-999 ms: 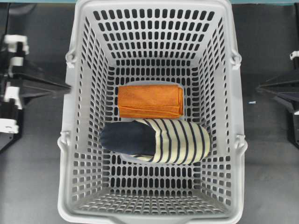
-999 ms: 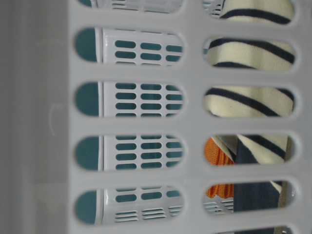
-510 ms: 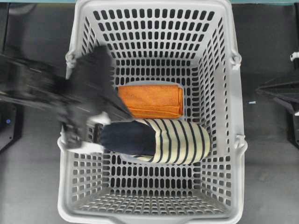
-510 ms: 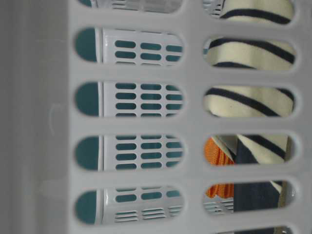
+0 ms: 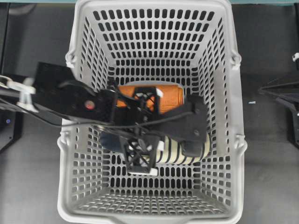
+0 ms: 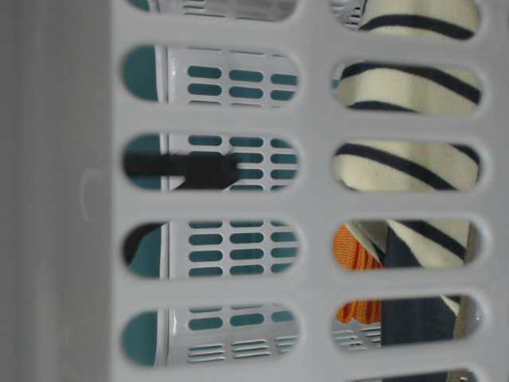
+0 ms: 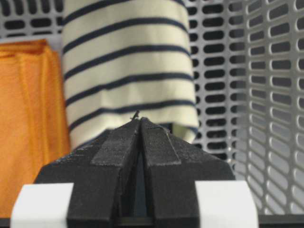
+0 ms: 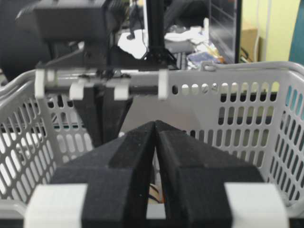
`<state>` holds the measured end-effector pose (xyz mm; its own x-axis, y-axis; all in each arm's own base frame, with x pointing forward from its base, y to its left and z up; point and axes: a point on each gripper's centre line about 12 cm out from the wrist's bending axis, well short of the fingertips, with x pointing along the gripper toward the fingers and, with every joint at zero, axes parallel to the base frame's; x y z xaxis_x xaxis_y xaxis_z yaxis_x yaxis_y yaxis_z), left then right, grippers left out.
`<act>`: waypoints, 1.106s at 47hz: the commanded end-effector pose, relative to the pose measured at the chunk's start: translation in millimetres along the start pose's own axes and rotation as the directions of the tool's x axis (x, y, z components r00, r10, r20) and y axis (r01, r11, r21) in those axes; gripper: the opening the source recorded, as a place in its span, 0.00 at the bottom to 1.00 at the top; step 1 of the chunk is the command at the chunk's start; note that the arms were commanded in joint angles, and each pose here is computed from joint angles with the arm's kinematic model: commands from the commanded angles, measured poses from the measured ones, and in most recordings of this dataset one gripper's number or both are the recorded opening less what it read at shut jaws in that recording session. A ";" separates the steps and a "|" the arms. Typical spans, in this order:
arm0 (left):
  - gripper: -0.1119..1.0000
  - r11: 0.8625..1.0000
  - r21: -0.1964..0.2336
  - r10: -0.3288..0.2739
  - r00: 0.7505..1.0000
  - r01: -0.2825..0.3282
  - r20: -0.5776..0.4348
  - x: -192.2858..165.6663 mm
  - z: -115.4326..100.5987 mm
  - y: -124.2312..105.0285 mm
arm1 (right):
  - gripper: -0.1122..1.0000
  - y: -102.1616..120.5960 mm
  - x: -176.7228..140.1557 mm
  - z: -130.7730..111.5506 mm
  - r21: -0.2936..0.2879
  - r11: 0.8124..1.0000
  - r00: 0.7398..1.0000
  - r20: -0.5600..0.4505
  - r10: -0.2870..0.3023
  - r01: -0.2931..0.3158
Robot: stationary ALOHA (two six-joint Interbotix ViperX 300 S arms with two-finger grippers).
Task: Pick up the slipper from the shopping basket with the left arm.
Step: 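Lower the open left gripper onto the slipper's striped heel, then close the left gripper on the slipper's striped fabric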
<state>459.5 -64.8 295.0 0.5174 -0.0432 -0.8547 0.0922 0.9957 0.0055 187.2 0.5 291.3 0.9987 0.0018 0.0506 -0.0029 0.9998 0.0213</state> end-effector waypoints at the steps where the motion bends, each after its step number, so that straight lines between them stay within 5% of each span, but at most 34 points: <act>1: 0.10 1.000 0.004 -0.003 1.000 0.003 0.031 -6.4 10.9 -3.6 | 0.10 0.5 0.9 0.9 0.006 1.000 1.000 0.003 0.002 -0.002; 7: 0.12 1.000 0.005 -0.002 1.000 0.002 0.023 -0.7 11.7 -3.1 | 0.10 0.5 0.6 0.6 0.006 1.000 1.000 0.003 0.002 -0.002; 19: 0.78 1.000 -0.006 -0.002 1.000 0.002 0.003 13.7 11.3 -4.4 | 0.10 0.6 -0.2 -4.5 0.006 1.000 1.000 -0.009 0.003 -0.003; 24: 0.92 1.000 -0.013 0.000 1.000 -0.001 -0.029 29.4 4.7 -5.3 | 0.10 0.6 -0.3 -5.1 0.006 1.000 1.000 -0.011 0.003 -0.003; 40: 0.88 1.000 -0.006 0.011 0.990 -0.012 -0.142 71.9 -21.9 1.8 | 0.10 0.9 -0.6 -7.0 0.006 1.000 1.000 -0.015 0.005 -0.005; 44: 0.76 1.000 -0.008 0.012 0.990 -0.014 -0.142 71.2 -22.3 3.3 | 0.10 0.9 -0.7 -7.6 0.006 1.000 1.000 -0.017 0.005 -0.005; 52: 0.33 1.000 -0.005 0.013 0.991 -0.014 -0.131 67.8 -19.6 3.4 | 0.10 1.1 -0.7 -7.7 0.012 1.000 1.000 -0.017 0.006 -0.006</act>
<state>477.4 -64.5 215.0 0.3739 -0.0197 -0.9273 0.0840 0.9964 0.0127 185.3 1.3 281.4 0.9996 0.0061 0.0291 -0.0068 0.9996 0.0258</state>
